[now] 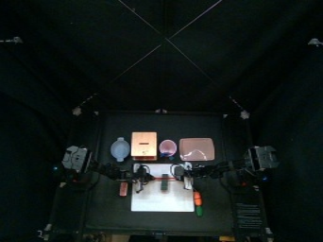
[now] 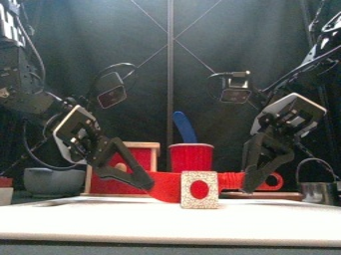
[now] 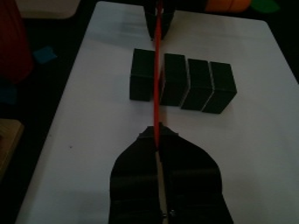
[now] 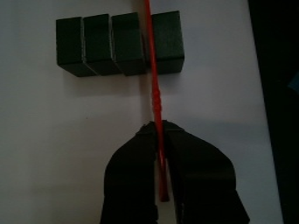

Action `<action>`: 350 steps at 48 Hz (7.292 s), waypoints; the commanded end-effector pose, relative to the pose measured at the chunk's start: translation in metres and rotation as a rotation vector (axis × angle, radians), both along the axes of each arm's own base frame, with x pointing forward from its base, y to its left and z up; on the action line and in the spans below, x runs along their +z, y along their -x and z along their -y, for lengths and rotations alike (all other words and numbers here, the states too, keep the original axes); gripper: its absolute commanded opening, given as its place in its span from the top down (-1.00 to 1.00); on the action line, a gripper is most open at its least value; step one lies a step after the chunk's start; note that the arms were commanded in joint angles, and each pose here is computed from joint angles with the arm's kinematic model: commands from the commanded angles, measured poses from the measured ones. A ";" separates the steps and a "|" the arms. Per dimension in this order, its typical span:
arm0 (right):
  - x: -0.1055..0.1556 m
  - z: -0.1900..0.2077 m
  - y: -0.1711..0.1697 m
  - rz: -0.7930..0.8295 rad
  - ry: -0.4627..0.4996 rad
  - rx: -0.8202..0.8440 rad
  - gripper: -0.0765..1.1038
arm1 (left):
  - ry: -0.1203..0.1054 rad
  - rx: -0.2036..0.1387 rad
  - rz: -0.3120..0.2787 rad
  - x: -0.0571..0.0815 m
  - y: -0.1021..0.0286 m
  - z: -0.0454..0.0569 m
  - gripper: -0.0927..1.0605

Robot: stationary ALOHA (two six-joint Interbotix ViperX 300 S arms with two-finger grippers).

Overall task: Cut the sushi into 4 pieces with the knife
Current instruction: Cut the sushi into 4 pieces

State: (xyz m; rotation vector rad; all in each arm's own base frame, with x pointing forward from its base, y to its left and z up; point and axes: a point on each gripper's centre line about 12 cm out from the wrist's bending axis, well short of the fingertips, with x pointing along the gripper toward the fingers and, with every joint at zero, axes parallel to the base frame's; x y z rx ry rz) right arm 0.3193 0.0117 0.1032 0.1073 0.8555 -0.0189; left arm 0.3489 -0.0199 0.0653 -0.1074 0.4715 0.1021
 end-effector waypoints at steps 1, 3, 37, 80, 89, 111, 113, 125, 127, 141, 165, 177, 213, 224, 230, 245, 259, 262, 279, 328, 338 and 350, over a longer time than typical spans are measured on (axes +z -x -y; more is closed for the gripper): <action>-0.002 0.003 -0.003 -0.003 0.000 -0.009 0.73 | 0.004 0.034 0.018 0.003 -0.010 -0.010 0.60; -0.001 0.007 -0.003 -0.001 0.002 -0.019 0.73 | 0.002 0.038 0.023 0.004 -0.012 -0.012 0.60; 0.047 0.022 -0.008 0.115 0.030 -0.041 0.73 | -0.107 0.018 0.075 0.046 -0.015 -0.032 0.60; 0.050 -0.025 -0.005 0.111 -0.038 0.041 0.73 | -0.097 -0.133 0.046 0.049 -0.011 0.020 0.60; 0.045 -0.025 -0.007 0.094 -0.041 0.038 0.73 | -0.096 -0.132 0.023 0.044 -0.011 0.019 0.60; 0.026 -0.026 -0.010 0.039 -0.037 0.035 0.73 | -0.081 -0.114 -0.063 0.022 -0.008 0.018 0.60; 0.021 -0.026 -0.010 0.025 -0.038 0.034 0.73 | -0.079 -0.112 -0.077 0.017 -0.007 0.018 0.60; 0.001 -0.025 -0.009 -0.037 -0.039 0.020 0.73 | -0.073 -0.081 -0.148 -0.010 -0.008 0.014 0.60; 0.000 -0.024 -0.009 -0.041 -0.040 0.017 0.73 | -0.072 -0.077 -0.155 -0.012 -0.008 0.013 0.60; 0.000 -0.011 -0.009 -0.045 -0.033 -0.013 0.73 | -0.076 -0.048 -0.155 -0.014 -0.013 0.002 0.60; 0.023 -0.002 -0.012 0.021 -0.018 -0.018 0.73 | -0.092 -0.047 -0.088 0.011 -0.017 -0.008 0.61; 0.058 -0.015 -0.018 0.119 -0.025 0.019 0.73 | -0.089 -0.095 -0.003 0.054 -0.016 0.004 0.61; 0.061 -0.046 -0.014 0.130 -0.055 0.088 0.73 | -0.078 -0.199 -0.027 0.054 -0.011 0.041 0.61; 0.050 -0.046 -0.016 0.098 -0.055 0.084 0.73 | -0.079 -0.194 -0.067 0.038 -0.013 0.040 0.61; 0.046 -0.047 -0.016 0.085 -0.062 0.077 0.73 | -0.077 -0.191 -0.077 0.035 -0.013 0.040 0.61; 0.026 -0.046 -0.017 0.027 -0.064 0.064 0.73 | -0.071 -0.174 -0.123 0.019 -0.011 0.038 0.61; -0.004 -0.045 -0.018 -0.059 -0.068 0.040 0.73 | -0.058 -0.135 -0.212 -0.013 -0.007 0.034 0.61; -0.005 -0.045 -0.018 -0.061 -0.069 0.038 0.73 | -0.058 -0.133 -0.219 -0.016 -0.006 0.033 0.61; 0.002 -0.060 -0.024 -0.038 -0.087 0.060 0.73 | -0.046 -0.160 -0.219 -0.012 -0.005 0.047 0.61; 0.037 -0.062 -0.002 -0.015 -0.091 0.089 0.73 | -0.039 -0.208 -0.100 0.043 -0.023 0.057 -0.30; 0.052 -0.054 0.035 -0.059 -0.101 0.077 0.72 | -0.066 -0.220 -0.007 0.074 -0.020 0.049 -0.31; 0.060 -0.032 0.103 -0.199 -0.194 -0.030 0.69 | -0.068 -0.187 0.076 0.098 0.002 0.034 -0.31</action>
